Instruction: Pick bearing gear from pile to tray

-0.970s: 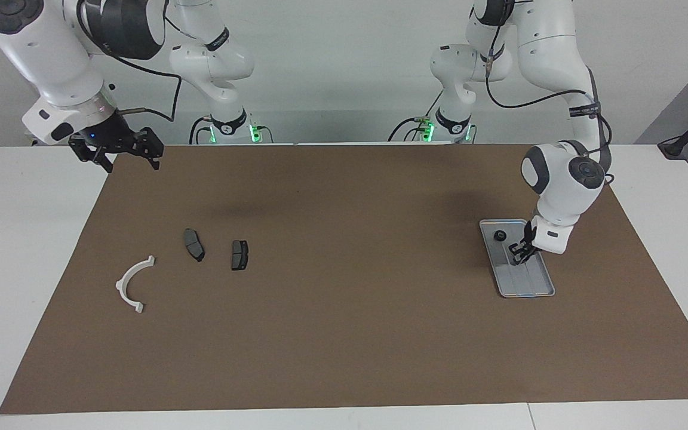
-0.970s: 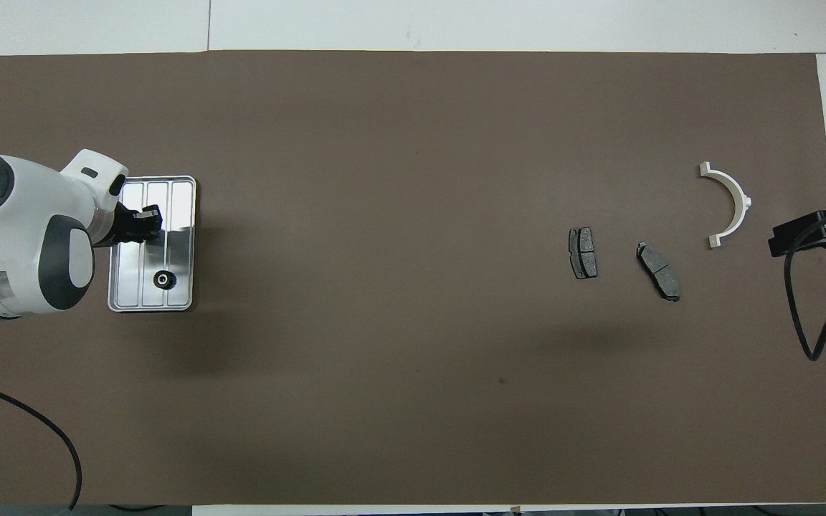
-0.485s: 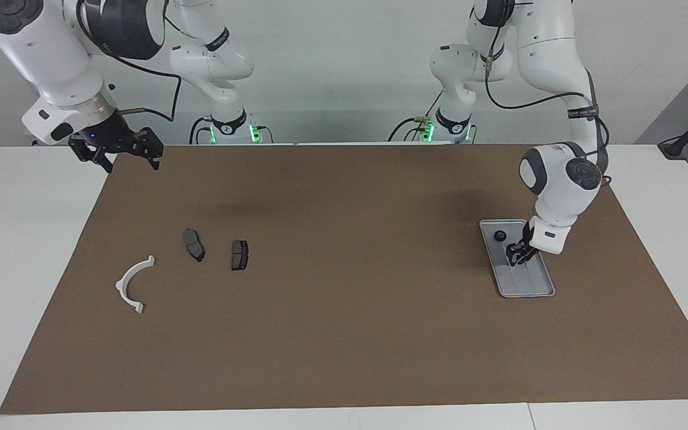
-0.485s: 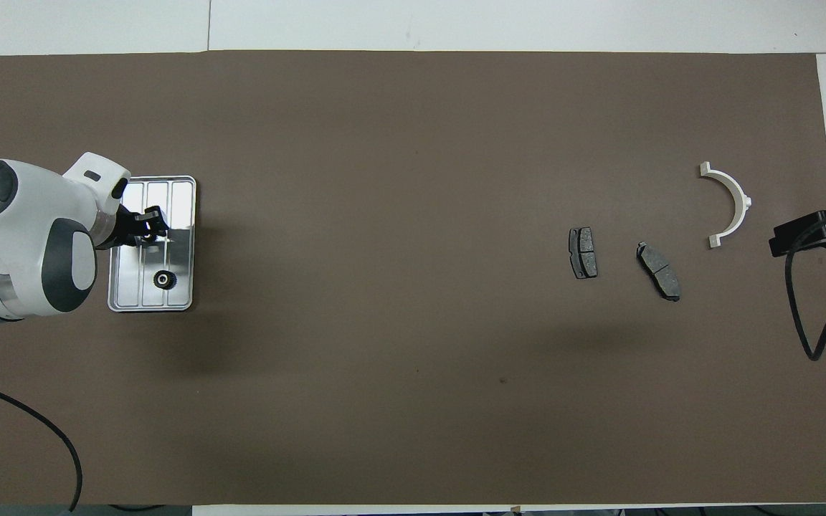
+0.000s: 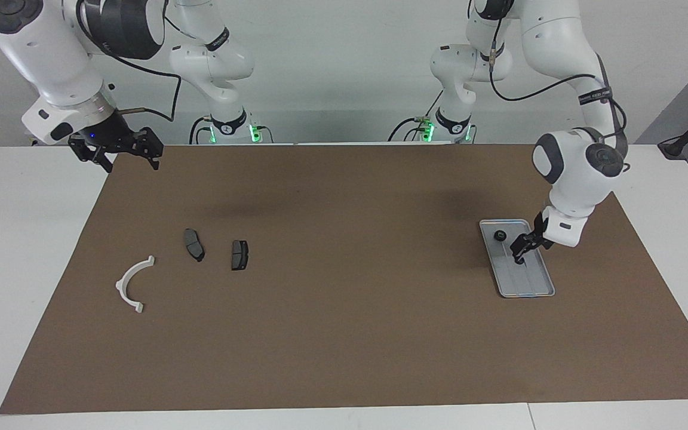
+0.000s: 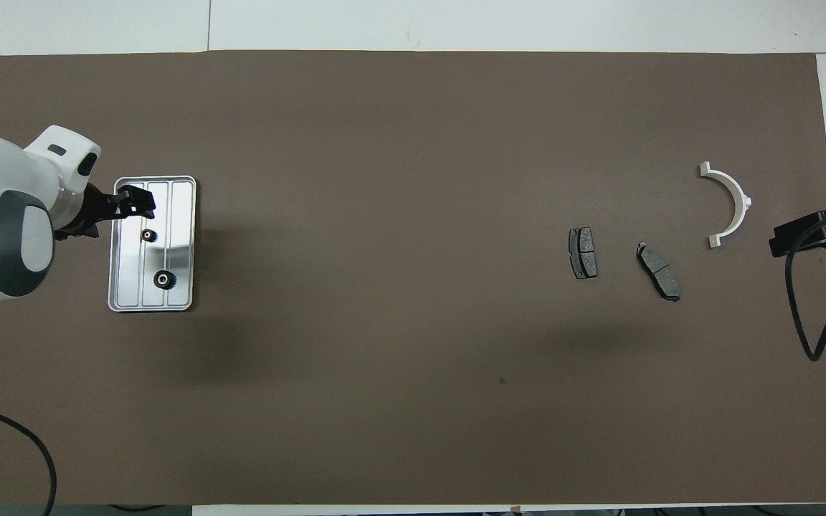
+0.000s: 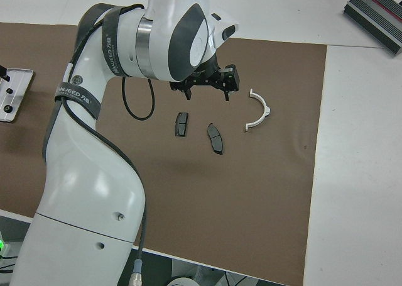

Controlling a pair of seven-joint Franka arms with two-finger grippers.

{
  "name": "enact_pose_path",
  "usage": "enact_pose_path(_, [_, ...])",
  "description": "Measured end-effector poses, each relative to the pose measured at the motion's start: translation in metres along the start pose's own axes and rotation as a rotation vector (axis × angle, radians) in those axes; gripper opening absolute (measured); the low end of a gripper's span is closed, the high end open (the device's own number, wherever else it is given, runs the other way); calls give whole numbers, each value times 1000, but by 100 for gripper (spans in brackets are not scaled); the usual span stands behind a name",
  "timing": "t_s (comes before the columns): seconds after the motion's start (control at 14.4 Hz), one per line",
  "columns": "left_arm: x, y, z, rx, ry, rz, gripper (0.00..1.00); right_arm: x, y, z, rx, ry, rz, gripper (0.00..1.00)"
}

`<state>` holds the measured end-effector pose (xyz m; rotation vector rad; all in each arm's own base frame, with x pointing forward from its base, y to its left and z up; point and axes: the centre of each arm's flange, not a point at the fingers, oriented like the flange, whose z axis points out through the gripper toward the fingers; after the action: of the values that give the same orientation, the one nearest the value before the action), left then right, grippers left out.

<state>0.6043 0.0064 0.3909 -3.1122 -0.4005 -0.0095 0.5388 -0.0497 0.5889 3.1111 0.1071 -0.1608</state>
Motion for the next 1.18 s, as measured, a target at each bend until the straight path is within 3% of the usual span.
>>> enact_pose_path(0.28, [-32, -15, -115, -20, -56, -3, 100, 0, 0, 0, 0, 0, 0, 100])
enact_pose_path(0.49, [-65, -31, -164, -35, -79, -6, 100, 0, 0, 0, 0, -1, 0, 100])
enact_pose_path(0.83, [-86, -32, -187, -34, -92, 5, 100, -1, 0, 0, 0, 1, 0, 100])
enact_pose_path(1.18, [-59, -28, -188, -21, -85, -5, 100, -1, 0, 0, 0, 1, 0, 100])
